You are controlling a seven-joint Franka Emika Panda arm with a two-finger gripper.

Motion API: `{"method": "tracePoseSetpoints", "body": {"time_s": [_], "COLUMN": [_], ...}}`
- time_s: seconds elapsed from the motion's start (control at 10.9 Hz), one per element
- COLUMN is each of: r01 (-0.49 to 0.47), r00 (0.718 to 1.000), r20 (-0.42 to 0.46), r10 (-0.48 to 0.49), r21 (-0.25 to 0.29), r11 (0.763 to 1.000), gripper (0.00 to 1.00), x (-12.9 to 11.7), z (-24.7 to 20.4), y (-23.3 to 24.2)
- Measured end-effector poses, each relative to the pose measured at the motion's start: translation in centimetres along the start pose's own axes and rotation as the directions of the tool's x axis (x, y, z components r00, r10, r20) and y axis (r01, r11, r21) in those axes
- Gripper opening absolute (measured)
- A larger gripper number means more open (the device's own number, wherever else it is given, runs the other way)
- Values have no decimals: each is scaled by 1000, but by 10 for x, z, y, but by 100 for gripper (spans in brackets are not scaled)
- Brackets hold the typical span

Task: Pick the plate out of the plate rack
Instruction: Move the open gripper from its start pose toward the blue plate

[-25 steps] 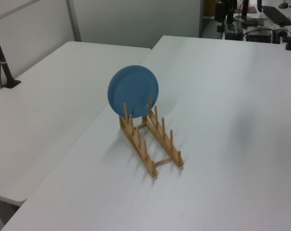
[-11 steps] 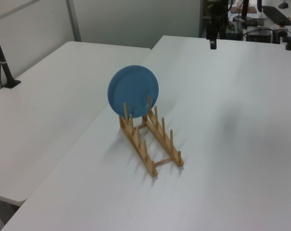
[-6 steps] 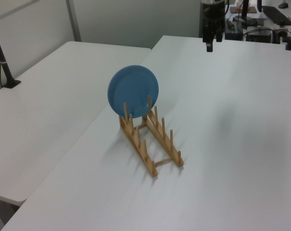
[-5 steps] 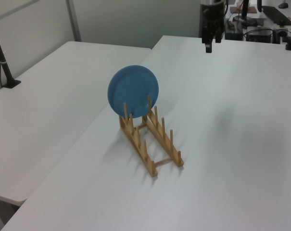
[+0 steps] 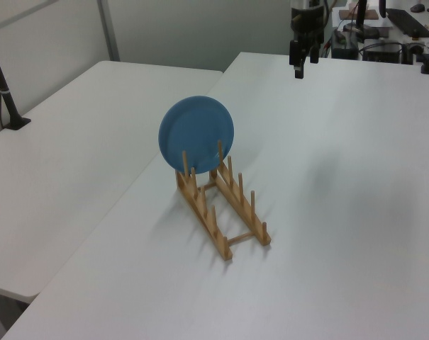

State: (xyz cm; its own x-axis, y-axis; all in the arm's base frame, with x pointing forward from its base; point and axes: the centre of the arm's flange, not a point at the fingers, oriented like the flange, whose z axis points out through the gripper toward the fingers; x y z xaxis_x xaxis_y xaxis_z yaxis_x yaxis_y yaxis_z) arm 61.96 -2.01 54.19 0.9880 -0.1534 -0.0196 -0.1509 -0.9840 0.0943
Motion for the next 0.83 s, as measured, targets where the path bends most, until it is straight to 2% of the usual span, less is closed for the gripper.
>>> {"method": "tracePoseSetpoints", "body": {"time_s": [0.37,0.64,0.74,0.83], "r01": [-12,38,75,112], "r00": [1000,984,967,942], "r20": [-21,-175,-245,-311], "r10": [11,-37,-77,-124], "r21": [-21,0,-16,-57], "r11": [1000,999,997,992], "gripper": [100,100,100,100], "x": [9,16,16,15], "z": [8,-34,-52,-65], "y": [7,-25,-47,-68]}}
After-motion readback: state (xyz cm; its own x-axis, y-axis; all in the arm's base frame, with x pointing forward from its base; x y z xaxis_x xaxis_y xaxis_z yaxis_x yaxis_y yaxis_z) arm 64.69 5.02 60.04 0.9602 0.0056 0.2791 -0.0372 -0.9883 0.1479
